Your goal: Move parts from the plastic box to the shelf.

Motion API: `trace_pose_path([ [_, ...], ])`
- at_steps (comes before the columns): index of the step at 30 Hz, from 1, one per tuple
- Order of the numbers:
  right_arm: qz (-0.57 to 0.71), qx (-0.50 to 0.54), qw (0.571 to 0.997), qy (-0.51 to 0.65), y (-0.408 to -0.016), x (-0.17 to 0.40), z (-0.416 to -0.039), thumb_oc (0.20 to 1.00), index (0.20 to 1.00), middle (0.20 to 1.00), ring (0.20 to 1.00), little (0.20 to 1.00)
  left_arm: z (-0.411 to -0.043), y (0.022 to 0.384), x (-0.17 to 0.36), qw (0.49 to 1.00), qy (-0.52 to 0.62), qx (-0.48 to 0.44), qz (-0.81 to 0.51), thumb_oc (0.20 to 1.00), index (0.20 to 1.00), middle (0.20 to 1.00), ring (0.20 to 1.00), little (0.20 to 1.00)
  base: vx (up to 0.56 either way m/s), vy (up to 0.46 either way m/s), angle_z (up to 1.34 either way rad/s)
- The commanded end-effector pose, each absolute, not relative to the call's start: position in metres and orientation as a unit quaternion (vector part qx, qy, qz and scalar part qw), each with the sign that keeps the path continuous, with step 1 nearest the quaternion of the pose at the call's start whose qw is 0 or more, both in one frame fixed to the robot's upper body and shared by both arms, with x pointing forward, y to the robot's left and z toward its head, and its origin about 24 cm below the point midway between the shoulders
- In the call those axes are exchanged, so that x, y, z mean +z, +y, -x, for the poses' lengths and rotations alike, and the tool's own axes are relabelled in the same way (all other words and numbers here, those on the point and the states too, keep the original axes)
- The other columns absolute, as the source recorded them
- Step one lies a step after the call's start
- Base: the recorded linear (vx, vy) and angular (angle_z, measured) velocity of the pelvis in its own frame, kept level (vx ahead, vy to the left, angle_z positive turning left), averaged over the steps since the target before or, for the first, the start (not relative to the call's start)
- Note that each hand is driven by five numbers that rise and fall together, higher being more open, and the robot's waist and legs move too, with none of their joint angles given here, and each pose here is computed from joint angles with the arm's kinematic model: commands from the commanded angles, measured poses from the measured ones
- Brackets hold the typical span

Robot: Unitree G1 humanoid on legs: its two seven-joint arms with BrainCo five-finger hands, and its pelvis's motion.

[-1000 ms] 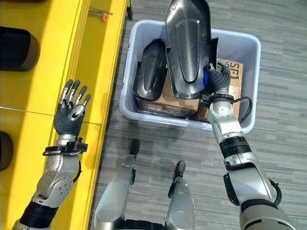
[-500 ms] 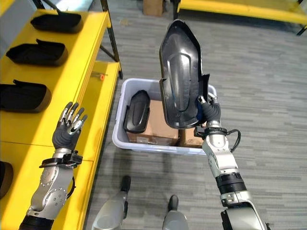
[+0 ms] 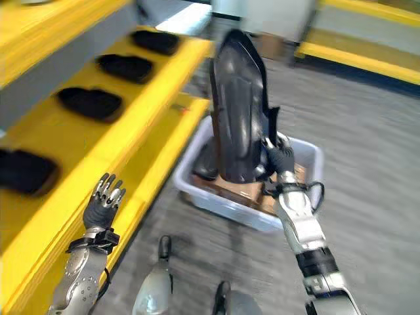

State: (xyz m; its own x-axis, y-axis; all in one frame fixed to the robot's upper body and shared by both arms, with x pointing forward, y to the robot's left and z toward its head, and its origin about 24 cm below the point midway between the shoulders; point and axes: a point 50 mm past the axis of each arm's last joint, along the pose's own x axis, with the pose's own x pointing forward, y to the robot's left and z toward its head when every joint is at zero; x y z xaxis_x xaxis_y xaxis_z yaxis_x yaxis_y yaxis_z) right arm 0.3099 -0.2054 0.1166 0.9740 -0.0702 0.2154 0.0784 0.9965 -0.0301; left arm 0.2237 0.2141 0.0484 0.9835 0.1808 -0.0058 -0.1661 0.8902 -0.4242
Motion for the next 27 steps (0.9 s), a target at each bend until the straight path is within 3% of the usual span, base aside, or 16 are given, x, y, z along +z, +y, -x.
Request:
trace_pose_path([
  [1,-0.004,-0.038,0.974,-0.222,-0.202,0.160,-0.308,0.200,0.200,0.200,0.200,0.200,-0.220,0.217,0.067,0.976,-0.068,0.065,0.198,1.000,1.000,1.000,1.000,1.000,-0.05,-0.004,0.84],
  [12,-0.050,-0.090,0.977,-0.188,-0.219,0.131,-0.287,0.200,0.200,0.200,0.200,0.200,-0.217,0.214,0.067,0.974,-0.068,0.061,0.209,1.000,1.000,1.000,1.000,1.000,0.04,0.143,0.76],
  [27,-0.090,-0.067,0.979,-0.171,-0.197,0.121,-0.286,0.200,0.200,0.200,0.200,0.200,-0.209,0.227,0.068,0.976,-0.073,0.094,0.185,1.000,1.000,1.000,1.000,1.000,0.04,0.195,0.18],
])
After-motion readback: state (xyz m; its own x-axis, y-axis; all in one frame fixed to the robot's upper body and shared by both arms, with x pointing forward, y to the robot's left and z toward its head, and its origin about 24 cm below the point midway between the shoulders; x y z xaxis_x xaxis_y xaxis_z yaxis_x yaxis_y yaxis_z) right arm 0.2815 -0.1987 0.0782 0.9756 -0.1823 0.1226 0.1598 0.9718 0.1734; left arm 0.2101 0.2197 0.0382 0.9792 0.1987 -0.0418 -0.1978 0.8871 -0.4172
